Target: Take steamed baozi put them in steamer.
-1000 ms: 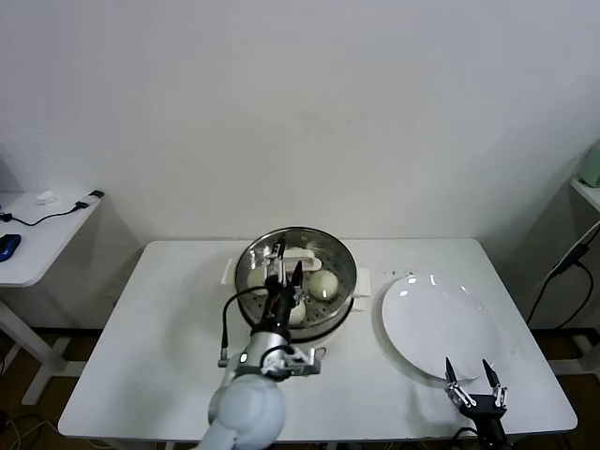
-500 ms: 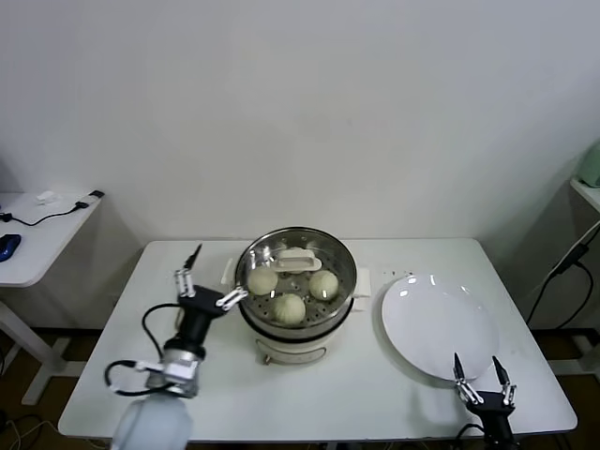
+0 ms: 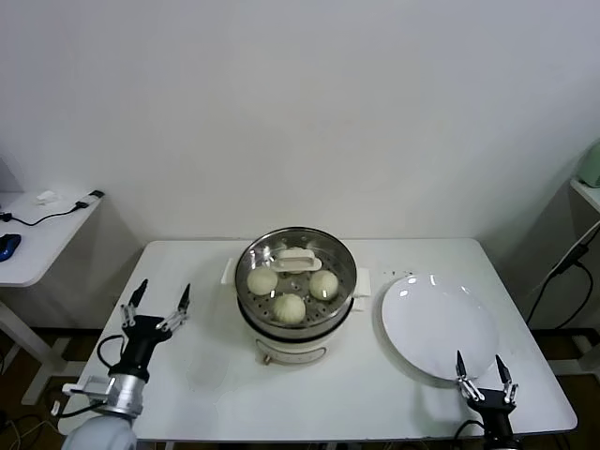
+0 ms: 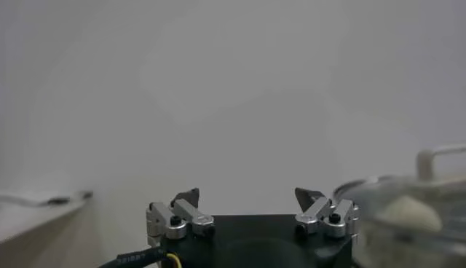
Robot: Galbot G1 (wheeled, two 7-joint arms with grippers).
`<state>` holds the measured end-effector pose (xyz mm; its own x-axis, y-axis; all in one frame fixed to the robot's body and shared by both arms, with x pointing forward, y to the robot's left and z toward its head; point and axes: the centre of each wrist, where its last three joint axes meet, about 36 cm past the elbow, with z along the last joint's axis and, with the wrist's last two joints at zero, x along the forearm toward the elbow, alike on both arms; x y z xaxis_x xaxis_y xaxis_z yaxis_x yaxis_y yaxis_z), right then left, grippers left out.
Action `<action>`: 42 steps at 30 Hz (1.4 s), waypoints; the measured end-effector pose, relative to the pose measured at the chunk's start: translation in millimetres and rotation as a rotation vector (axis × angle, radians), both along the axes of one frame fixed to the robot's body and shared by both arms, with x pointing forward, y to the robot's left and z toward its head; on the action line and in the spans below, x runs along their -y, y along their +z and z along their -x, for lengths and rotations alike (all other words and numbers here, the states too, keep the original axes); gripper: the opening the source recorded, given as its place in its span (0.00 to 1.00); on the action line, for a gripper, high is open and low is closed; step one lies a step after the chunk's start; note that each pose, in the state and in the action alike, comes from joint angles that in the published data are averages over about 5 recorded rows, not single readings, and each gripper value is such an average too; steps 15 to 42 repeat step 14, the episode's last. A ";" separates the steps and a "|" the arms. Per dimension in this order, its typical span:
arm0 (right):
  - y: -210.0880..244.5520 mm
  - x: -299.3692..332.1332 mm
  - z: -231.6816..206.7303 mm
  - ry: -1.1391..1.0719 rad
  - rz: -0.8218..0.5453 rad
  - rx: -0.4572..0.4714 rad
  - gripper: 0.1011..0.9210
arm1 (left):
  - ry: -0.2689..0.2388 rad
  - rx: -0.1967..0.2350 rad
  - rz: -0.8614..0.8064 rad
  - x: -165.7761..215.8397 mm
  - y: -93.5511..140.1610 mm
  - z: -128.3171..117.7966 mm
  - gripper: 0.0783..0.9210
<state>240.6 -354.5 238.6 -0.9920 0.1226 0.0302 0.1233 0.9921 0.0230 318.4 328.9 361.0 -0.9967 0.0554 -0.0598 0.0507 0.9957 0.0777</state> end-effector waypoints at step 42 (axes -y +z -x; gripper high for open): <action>-3.2 -6.4 -2.6 0.000 -0.008 0.001 0.88 | 0.045 -0.070 0.033 -28.7 -49.2 22.2 0.88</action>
